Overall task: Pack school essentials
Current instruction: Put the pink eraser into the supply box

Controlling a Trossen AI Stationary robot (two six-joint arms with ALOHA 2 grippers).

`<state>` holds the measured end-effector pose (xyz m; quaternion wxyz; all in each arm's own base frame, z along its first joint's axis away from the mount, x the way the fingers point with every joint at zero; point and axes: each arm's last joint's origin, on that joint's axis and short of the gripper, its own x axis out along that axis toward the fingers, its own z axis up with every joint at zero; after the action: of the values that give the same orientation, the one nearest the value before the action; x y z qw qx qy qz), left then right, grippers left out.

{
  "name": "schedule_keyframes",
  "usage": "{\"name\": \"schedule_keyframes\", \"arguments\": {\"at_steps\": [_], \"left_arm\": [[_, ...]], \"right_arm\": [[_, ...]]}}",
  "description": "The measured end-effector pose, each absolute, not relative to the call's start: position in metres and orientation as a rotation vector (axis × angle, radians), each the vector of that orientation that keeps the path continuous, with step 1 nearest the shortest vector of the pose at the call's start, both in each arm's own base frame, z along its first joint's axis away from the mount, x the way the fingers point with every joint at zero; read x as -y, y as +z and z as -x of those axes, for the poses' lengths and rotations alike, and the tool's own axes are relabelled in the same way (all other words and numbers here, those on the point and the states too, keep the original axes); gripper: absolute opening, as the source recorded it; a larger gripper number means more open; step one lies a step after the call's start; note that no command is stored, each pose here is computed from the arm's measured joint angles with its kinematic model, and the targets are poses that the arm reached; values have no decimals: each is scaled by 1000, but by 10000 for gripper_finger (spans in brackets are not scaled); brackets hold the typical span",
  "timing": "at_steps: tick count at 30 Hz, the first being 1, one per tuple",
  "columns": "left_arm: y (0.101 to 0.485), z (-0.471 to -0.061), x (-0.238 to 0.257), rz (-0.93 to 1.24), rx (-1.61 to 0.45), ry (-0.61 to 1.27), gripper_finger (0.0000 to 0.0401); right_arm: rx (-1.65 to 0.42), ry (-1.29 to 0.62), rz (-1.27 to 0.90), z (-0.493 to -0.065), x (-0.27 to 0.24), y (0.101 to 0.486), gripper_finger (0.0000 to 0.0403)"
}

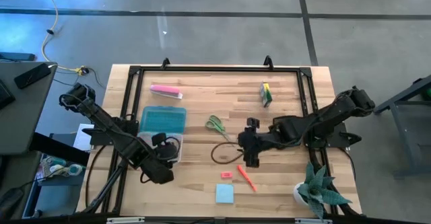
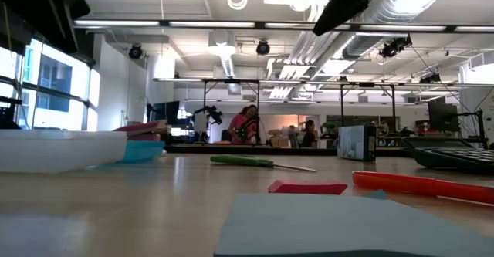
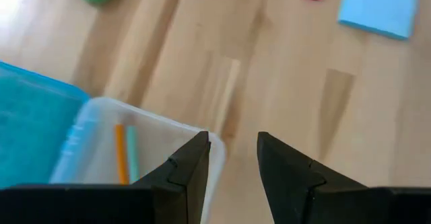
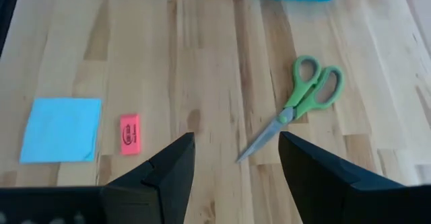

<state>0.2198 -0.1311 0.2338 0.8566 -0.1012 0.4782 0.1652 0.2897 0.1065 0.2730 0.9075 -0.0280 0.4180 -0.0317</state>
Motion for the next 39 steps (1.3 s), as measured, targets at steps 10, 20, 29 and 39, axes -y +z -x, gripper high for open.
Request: {"name": "schedule_keyframes", "arguments": {"at_steps": [10, 20, 29, 39], "left_arm": [[234, -221, 135, 258, -1013, 309, 117], [241, -217, 131, 277, -1032, 265, 117], [256, -206, 122, 256, -978, 274, 117], [266, -192, 108, 241, -980, 328, 117]], "right_arm": [[-911, 42, 72, -311, -134, 237, 206], [-983, 130, 10, -331, -147, 209, 206], [-1109, 170, 113, -351, -157, 201, 206], [-1149, 221, 96, -364, -165, 168, 206]]}}
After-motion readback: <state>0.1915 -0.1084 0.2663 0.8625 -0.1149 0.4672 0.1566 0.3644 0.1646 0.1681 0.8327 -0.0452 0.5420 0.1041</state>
